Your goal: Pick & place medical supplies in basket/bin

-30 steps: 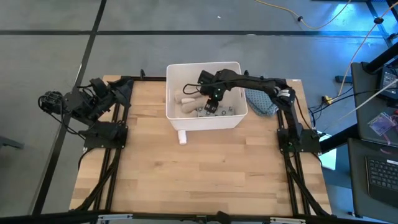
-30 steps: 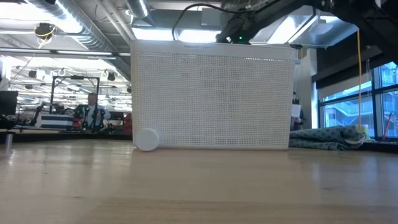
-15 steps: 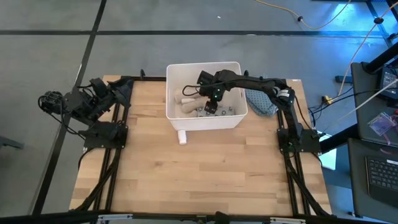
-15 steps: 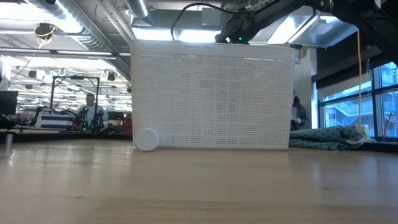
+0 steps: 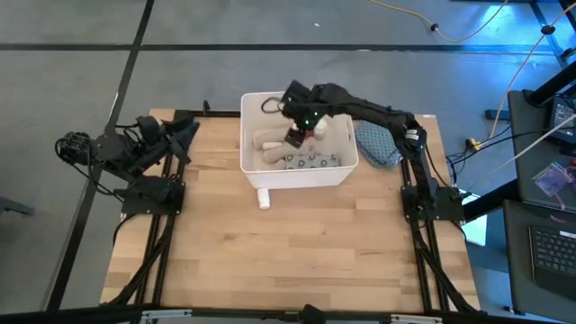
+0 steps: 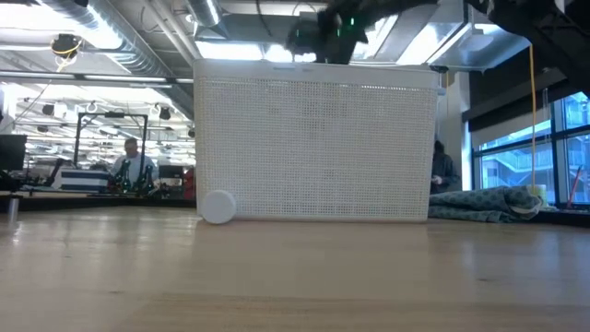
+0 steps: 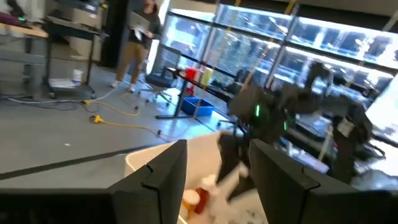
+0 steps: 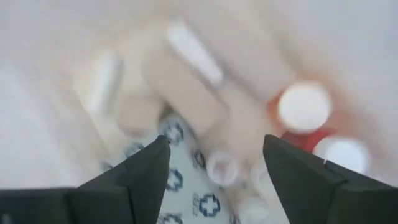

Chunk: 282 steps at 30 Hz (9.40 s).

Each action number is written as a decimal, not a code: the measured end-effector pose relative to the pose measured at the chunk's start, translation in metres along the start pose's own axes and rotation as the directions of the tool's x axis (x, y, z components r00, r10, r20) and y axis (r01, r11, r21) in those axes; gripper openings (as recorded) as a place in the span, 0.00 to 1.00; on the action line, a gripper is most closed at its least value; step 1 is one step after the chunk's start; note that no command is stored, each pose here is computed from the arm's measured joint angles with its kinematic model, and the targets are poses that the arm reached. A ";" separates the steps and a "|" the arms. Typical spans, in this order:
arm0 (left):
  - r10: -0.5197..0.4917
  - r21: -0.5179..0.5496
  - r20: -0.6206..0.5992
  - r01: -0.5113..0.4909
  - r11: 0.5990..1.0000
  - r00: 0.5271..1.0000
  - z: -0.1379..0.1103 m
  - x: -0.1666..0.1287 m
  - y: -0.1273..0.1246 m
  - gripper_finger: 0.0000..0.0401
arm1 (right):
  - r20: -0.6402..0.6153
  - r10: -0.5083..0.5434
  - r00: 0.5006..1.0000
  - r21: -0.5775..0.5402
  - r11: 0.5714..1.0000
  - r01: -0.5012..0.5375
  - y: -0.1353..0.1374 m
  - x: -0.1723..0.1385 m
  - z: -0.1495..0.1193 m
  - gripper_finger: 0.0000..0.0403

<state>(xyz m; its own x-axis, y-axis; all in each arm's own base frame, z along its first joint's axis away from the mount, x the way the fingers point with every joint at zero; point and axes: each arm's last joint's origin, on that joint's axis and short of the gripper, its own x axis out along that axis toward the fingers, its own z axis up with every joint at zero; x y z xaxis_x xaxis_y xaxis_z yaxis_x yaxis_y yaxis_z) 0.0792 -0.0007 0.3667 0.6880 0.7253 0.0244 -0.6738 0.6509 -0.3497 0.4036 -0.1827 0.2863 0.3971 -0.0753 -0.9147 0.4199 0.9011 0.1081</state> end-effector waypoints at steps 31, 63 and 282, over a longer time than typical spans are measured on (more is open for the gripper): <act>-0.263 0.310 -0.656 0.571 0.760 0.708 -0.087 0.018 -0.051 0.35 | 0.588 -0.210 0.781 0.245 0.967 0.075 0.327 -0.059 -0.130 0.64; -0.199 0.288 -0.734 0.563 0.775 0.650 -0.108 0.023 -0.060 0.35 | 0.708 -0.297 0.641 0.334 0.940 0.067 0.284 0.136 -0.154 0.91; -0.609 -0.022 -0.490 0.689 0.724 0.624 -0.028 0.018 -0.067 0.55 | 0.617 0.270 0.739 -0.192 0.963 -0.192 0.283 -0.143 -0.045 0.42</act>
<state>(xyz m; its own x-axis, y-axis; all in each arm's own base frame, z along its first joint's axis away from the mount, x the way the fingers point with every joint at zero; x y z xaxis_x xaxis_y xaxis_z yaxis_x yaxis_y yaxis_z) 0.1442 -0.0371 0.3648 0.9716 -0.0534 -0.2304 -0.0079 0.9663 -0.2574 0.4289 0.1020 0.4305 0.9103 -0.0758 -0.4069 0.1717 0.9636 0.2048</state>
